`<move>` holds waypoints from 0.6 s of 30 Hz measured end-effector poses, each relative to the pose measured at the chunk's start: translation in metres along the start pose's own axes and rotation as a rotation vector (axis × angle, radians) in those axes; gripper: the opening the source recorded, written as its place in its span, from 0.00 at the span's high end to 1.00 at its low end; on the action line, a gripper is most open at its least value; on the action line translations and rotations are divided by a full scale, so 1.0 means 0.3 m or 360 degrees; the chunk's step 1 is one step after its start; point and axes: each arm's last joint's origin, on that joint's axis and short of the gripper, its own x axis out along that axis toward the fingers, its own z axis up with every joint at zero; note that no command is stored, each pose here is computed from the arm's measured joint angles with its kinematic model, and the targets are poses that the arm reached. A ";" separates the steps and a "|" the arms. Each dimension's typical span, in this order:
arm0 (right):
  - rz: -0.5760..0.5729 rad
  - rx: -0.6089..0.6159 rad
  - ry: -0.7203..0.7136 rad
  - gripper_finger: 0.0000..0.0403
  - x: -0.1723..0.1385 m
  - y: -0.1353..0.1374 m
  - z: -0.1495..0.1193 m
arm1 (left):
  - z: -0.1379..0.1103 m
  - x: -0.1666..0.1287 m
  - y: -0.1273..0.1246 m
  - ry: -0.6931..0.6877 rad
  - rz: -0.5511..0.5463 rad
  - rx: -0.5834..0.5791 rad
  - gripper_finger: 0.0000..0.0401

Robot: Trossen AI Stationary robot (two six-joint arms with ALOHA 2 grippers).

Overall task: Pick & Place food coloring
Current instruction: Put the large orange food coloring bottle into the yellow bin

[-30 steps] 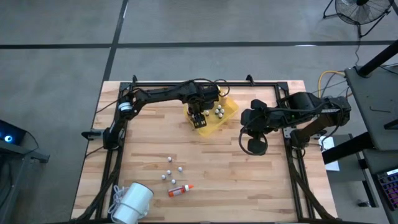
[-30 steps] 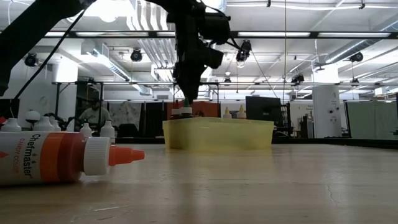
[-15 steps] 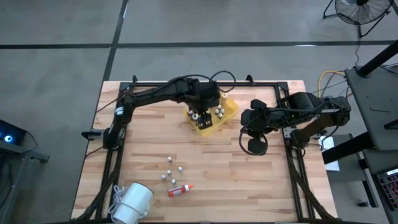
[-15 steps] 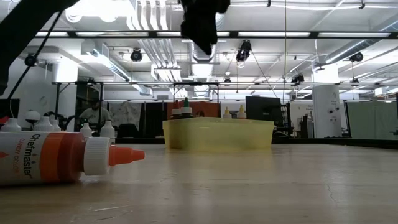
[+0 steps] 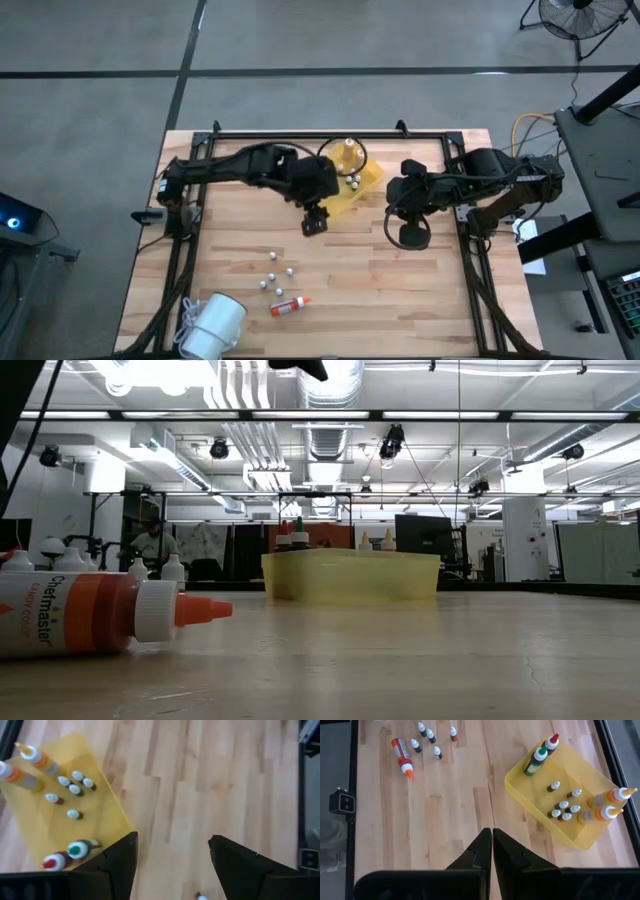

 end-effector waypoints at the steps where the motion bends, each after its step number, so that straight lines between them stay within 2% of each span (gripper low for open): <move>1: 0.0000 0.0000 0.0000 0.98 0.000 0.000 0.000 | -0.004 0.000 -0.013 0.0001 -0.0010 -0.0001 0.46; 9: 0.0008 0.0005 -0.0020 0.98 0.001 0.002 0.004 | -0.033 -0.039 -0.119 -0.0056 -0.0114 0.0055 0.46; 18: 0.0024 0.0013 -0.0045 0.98 0.005 0.007 0.011 | -0.080 0.009 -0.160 0.0008 -0.0121 0.0098 0.50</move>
